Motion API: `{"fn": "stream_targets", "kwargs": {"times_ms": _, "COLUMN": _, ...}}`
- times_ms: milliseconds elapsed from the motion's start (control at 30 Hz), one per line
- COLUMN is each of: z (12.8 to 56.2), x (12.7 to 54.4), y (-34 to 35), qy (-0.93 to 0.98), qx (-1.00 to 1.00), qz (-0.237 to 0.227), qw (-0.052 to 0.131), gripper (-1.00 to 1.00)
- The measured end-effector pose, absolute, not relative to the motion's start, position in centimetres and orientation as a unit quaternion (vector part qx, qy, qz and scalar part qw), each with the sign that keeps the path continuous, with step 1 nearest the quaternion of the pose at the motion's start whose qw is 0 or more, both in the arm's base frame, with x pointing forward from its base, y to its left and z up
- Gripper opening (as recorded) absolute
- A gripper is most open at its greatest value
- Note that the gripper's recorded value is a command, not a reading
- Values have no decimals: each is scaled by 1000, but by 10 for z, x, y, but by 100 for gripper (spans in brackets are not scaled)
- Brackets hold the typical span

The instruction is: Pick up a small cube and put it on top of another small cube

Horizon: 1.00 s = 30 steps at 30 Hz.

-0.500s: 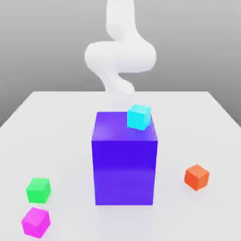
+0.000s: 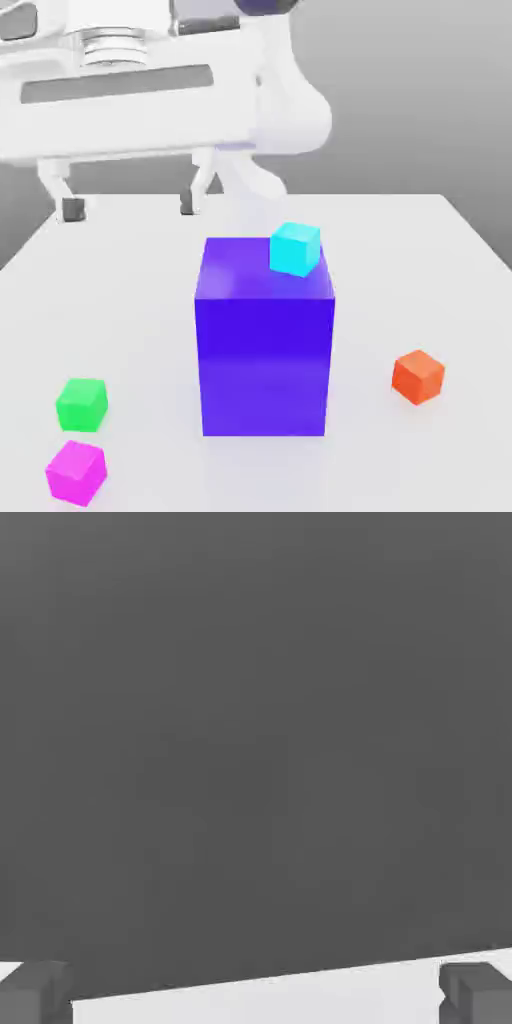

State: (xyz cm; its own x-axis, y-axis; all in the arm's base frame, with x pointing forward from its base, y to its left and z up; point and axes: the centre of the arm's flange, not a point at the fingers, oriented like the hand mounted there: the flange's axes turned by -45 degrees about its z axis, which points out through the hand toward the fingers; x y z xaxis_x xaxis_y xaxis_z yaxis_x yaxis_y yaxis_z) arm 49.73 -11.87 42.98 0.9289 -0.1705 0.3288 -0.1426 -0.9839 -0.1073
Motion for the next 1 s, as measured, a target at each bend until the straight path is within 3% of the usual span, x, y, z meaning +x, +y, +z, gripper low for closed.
{"fn": "stream_targets", "kwargs": {"times_ms": 233, "z": 304, "x": 493, "y": -171, "qy": 121, "qx": -989, "qz": -84, "qw": 28, "gripper": 0}}
{"fn": "stream_targets", "kwargs": {"times_ms": 433, "z": 204, "x": 464, "y": -208, "qy": 148, "qx": -989, "qz": -11, "qw": 4, "gripper": 0}}
{"fn": "stream_targets", "kwargs": {"times_ms": 567, "z": 148, "x": 459, "y": -214, "qy": 151, "qx": -989, "qz": -1, "qw": -1, "gripper": 0}}
{"fn": "stream_targets", "kwargs": {"times_ms": 600, "z": 135, "x": 458, "y": -214, "qy": 151, "qx": -989, "qz": -1, "qw": 0, "gripper": -100}}
{"fn": "stream_targets", "kwargs": {"times_ms": 833, "z": 133, "x": 458, "y": -214, "qy": 151, "qx": -989, "qz": 0, "qw": 0, "gripper": -100}}
{"fn": "stream_targets", "kwargs": {"times_ms": 1000, "z": 189, "x": 455, "y": -216, "qy": 144, "qx": -990, "qz": 0, "qw": -3, "gripper": -100}}
